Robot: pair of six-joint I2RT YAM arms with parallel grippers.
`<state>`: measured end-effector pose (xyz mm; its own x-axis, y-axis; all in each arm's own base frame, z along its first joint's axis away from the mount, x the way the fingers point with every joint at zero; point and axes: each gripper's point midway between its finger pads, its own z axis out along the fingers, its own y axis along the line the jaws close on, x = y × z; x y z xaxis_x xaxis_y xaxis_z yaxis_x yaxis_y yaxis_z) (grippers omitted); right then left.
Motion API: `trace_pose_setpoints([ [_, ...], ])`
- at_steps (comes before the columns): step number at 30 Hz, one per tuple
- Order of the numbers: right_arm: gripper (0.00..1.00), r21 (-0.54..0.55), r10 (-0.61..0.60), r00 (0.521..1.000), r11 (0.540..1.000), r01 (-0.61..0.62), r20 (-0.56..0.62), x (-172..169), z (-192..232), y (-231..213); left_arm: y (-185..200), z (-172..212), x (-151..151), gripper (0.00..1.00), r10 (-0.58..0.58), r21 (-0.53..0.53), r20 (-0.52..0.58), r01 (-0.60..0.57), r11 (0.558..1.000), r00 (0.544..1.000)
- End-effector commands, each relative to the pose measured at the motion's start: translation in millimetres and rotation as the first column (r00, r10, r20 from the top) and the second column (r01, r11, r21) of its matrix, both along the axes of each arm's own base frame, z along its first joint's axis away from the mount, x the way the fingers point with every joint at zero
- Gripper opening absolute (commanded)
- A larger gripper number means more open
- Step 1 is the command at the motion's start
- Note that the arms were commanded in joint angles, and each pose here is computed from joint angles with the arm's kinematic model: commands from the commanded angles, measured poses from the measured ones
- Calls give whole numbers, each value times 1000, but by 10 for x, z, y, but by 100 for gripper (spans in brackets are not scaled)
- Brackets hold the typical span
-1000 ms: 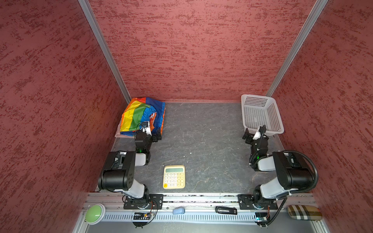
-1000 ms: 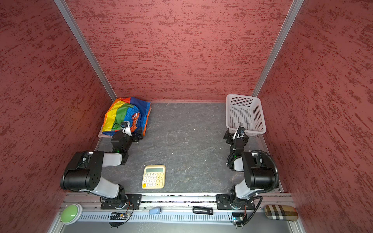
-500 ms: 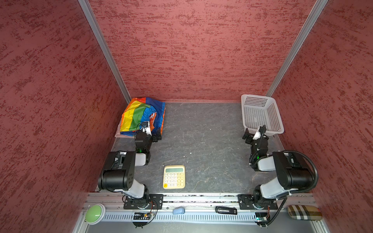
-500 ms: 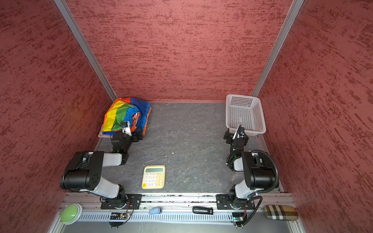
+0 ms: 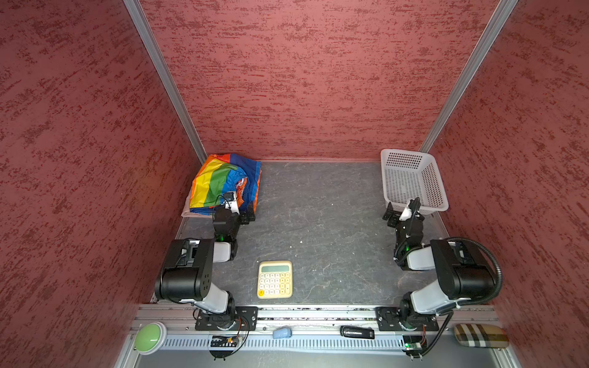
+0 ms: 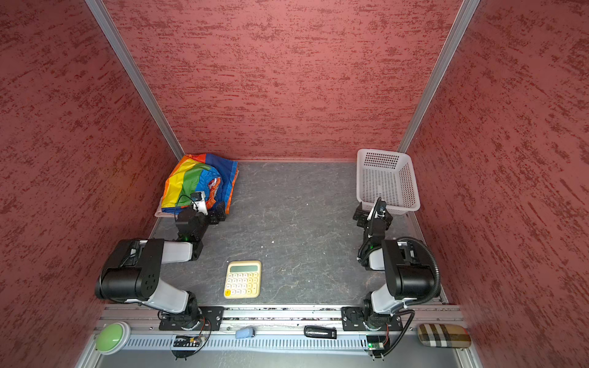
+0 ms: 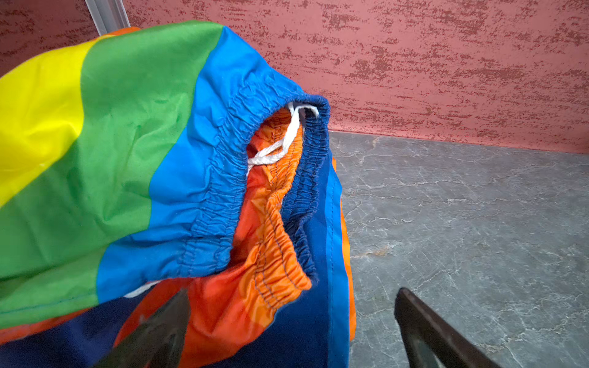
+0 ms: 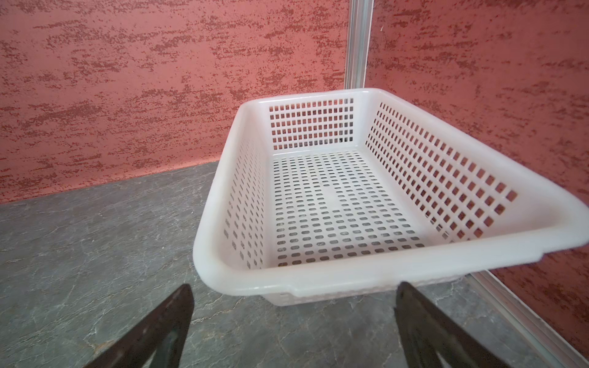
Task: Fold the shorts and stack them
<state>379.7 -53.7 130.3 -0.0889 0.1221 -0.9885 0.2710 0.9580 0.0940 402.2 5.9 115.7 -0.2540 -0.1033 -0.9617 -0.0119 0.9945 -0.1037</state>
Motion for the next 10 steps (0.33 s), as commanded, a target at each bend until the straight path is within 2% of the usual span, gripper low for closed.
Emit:
trace_pose_setpoints([
  [1,99,-3,16,1000,1000,-16,21,8,66,29,4,-13,2,99,0,13,-5,0,1000,1000],
  [10,99,-3,18,1000,1000,-18,26,5,76,32,4,-11,3,99,0,13,-4,0,1000,1000],
])
